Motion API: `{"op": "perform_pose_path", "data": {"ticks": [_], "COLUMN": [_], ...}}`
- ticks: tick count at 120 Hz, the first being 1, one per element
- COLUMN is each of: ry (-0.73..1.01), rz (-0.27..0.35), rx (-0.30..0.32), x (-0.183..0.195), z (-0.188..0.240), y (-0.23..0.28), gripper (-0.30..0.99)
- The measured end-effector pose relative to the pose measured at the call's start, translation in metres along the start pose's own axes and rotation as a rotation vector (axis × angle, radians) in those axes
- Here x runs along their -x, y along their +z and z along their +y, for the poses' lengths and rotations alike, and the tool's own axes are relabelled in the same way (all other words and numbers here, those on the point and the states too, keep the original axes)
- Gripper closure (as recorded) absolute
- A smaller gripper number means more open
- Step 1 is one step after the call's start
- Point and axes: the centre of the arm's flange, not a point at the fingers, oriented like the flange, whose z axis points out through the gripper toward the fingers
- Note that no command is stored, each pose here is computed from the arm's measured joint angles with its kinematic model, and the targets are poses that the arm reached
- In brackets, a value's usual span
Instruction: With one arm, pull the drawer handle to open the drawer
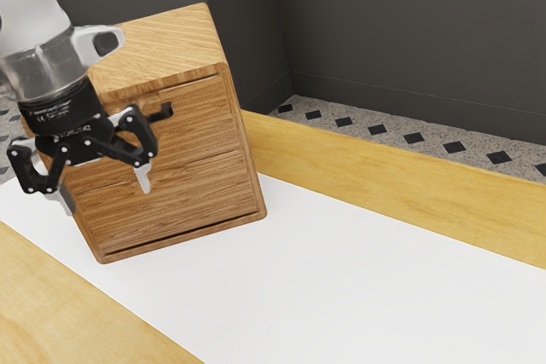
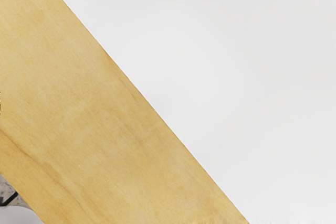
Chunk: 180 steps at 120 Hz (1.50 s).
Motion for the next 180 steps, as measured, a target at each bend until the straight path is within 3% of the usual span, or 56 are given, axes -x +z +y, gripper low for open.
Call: {"op": "perform_pose_path", "data": {"ticks": [24,104,116,146,180], "ry": [0.193,0.840,0.909,1.113,1.229], "rz": [-0.003,0.117,0.147,0.246,0.332], "rx": [-0.029,0.013,-0.025,-0.200,-0.287], "x": [0.001,-0.002,-0.004,-0.014,-0.030], "z": [0.001,0.006,0.000,0.007,0.011], "y": [0.021,0.026,0.025,0.037,0.031], "gripper": [0.00,0.00,0.00,0.00,0.00]}}
